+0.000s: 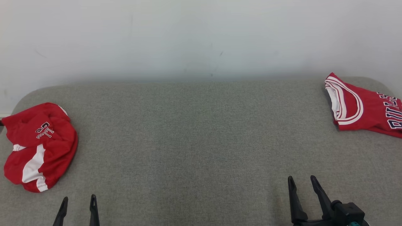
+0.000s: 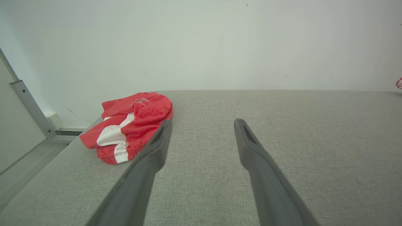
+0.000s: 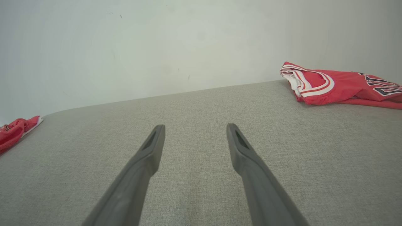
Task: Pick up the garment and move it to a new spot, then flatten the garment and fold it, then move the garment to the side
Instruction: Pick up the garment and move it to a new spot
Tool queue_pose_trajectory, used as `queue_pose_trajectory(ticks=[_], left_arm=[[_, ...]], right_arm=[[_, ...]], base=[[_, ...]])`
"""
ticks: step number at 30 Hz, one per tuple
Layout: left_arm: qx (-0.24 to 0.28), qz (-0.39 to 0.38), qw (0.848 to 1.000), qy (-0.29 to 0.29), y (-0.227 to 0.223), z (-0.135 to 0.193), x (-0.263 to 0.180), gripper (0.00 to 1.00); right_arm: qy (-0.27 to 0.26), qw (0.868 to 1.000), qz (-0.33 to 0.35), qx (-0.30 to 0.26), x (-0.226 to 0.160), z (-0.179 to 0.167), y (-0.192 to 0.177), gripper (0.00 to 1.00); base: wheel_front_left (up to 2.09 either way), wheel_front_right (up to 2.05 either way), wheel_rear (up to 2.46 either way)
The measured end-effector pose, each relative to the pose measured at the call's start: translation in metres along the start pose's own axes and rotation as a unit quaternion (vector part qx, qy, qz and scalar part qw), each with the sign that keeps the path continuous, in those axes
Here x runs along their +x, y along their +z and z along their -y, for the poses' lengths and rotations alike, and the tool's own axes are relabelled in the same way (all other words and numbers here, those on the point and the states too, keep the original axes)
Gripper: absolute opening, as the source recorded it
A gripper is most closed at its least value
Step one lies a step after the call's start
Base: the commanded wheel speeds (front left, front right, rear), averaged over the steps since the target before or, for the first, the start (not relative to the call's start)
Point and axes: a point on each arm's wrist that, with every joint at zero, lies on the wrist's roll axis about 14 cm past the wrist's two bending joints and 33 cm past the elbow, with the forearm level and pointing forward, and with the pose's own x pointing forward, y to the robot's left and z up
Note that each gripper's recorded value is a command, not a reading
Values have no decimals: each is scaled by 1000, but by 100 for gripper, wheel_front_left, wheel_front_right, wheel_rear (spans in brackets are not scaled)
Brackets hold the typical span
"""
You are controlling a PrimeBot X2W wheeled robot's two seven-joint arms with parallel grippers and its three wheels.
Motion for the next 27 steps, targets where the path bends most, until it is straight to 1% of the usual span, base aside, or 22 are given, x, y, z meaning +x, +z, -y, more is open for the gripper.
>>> queue_pose_trajectory(ticks=[4,11,14,17,19,27], left_arm=[[0,-1,1000,5,0,-3,-2,100],[2,1,1000,23,1,-15,-10,100],[6,1,999,39,2,-25,-18,100],[11,0,998,61,2,-40,-28,100],[13,-3,996,87,1,-56,-40,100],[12,-6,987,162,1,-96,-80,100]], right_arm=[[2,1000,-3,2,0,-1,-2,100],[20,1000,-6,9,7,-13,-4,100],[33,999,-11,13,10,-22,-7,100],[50,998,-15,16,17,-34,-10,100],[72,997,-21,18,24,-48,-14,100],[137,990,-33,17,39,-93,-22,100]], base=[[0,0,0],[0,0,0],[0,0,0],[0,0,0],[0,0,0],[0,0,0]])
